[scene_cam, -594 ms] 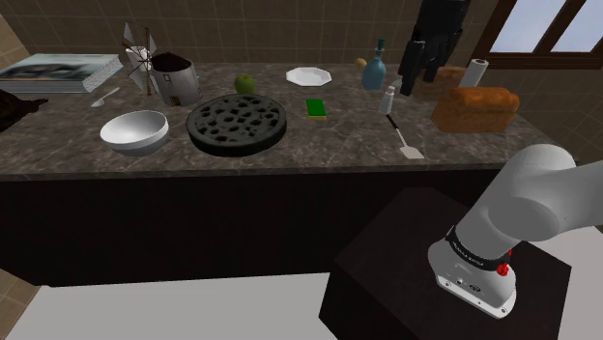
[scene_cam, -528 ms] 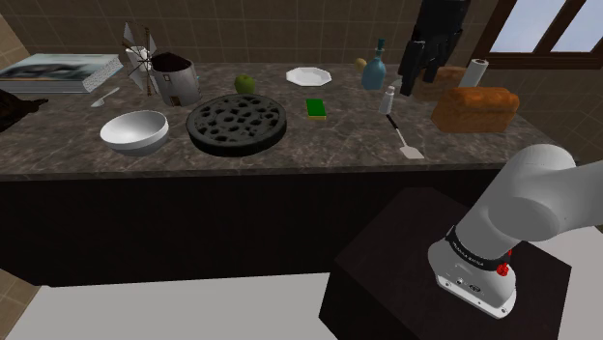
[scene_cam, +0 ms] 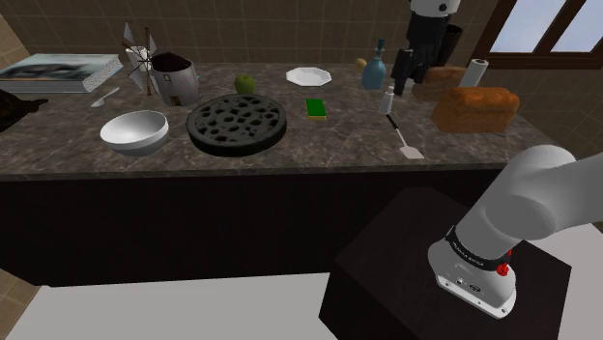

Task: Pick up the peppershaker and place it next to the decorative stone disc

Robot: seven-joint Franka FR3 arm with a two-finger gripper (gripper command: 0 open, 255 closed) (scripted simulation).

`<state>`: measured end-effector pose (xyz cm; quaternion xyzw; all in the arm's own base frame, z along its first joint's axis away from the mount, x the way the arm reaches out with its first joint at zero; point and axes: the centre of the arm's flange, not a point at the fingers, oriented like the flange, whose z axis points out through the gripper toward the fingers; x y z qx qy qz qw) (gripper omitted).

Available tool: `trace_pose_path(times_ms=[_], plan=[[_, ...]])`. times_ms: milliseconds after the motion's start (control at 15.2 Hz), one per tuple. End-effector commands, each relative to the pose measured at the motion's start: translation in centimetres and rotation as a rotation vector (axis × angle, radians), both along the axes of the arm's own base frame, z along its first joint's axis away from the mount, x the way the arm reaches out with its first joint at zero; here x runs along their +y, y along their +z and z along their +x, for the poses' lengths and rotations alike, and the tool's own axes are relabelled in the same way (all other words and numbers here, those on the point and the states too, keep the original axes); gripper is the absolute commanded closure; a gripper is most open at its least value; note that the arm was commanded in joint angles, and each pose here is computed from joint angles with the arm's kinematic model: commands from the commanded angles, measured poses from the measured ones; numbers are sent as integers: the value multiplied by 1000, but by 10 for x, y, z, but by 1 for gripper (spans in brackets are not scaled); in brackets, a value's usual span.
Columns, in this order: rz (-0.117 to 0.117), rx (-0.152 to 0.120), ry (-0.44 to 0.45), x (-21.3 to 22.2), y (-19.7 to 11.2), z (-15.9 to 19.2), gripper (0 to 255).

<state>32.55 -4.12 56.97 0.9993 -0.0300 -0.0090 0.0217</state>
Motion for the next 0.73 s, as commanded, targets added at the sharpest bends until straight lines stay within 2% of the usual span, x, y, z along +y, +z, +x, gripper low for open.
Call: trace_pose_path(times_ms=[0,660], plan=[[-5,-2,-1,-19,-11,12,0],[-23,-12,-11,-119,-63,73,0]])
